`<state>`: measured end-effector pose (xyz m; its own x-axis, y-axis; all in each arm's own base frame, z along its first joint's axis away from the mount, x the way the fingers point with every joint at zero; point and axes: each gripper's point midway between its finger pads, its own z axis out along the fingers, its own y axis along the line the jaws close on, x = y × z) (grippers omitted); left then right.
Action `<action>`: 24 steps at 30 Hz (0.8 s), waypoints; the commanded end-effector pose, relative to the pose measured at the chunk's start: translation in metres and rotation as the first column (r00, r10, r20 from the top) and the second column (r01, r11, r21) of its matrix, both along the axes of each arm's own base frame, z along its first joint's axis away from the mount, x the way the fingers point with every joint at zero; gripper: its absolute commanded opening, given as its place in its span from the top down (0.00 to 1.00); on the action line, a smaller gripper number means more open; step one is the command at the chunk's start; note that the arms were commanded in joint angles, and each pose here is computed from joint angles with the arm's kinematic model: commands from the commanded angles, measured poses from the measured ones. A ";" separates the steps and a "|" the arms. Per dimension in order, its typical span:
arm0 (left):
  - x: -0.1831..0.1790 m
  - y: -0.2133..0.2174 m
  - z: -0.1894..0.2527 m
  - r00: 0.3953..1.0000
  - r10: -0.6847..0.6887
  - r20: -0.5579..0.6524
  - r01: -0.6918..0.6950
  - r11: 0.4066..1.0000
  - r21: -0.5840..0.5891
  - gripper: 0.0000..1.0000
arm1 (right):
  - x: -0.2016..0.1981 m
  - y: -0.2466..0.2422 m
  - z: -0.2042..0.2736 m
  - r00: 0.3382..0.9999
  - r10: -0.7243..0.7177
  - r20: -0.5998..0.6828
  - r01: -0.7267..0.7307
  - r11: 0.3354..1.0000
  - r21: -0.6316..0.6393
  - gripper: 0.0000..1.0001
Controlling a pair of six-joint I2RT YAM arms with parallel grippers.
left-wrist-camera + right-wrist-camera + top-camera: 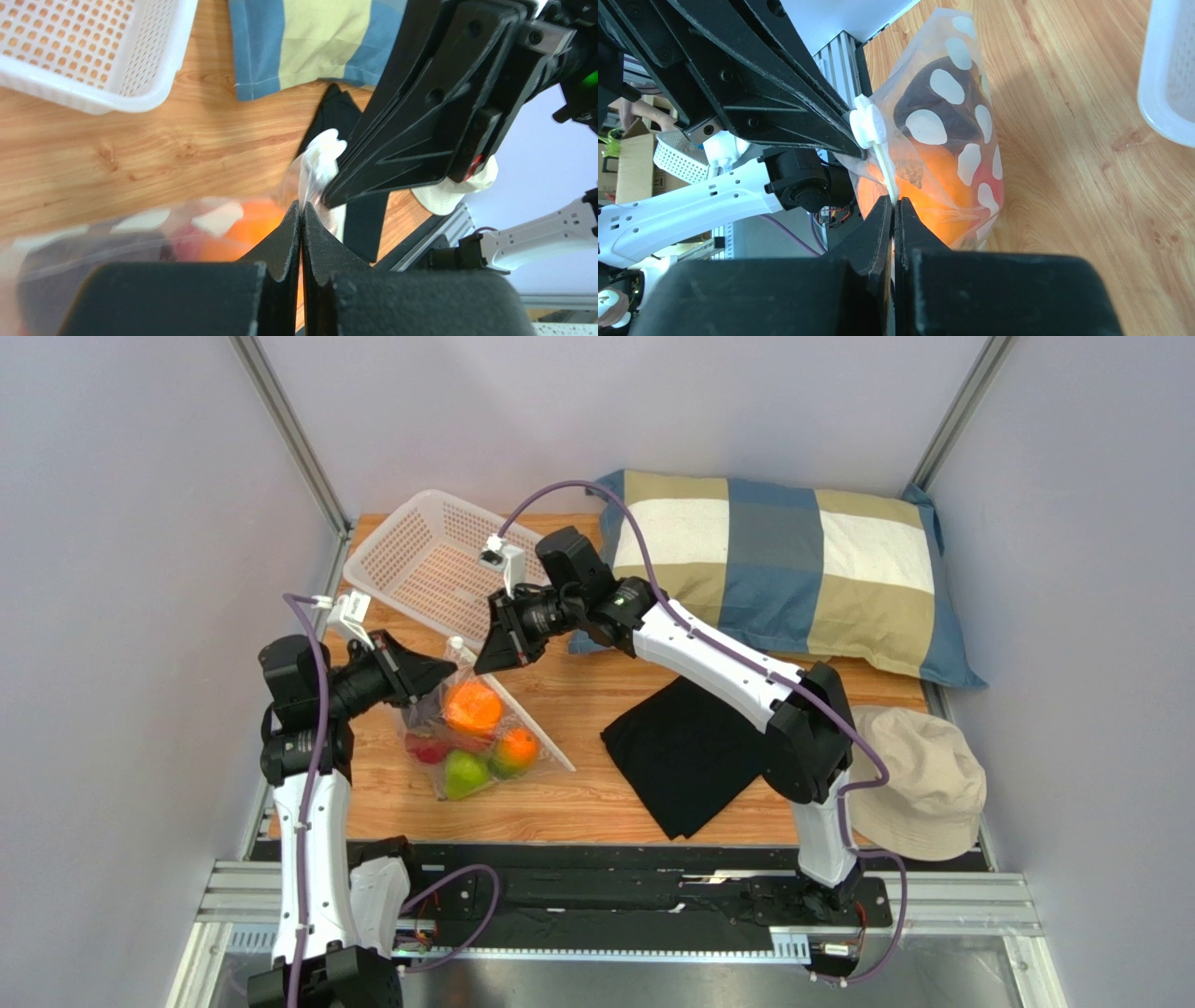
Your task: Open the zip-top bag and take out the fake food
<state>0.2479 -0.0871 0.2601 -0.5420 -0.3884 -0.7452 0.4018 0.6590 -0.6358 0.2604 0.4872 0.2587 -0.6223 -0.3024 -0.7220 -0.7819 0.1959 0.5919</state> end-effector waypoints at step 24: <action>-0.001 -0.017 -0.005 0.983 -0.179 0.040 0.181 0.982 -0.048 0.80 | -0.031 -0.015 0.061 0.973 0.222 -0.069 -0.208 0.965 0.162 1.00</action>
<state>0.2483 -0.1009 0.2512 -0.6048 -0.3486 -0.7160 0.4854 0.5513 -0.6785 0.2367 0.4712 0.2756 -0.6582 -0.3625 -0.6598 -0.7152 0.0274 0.6984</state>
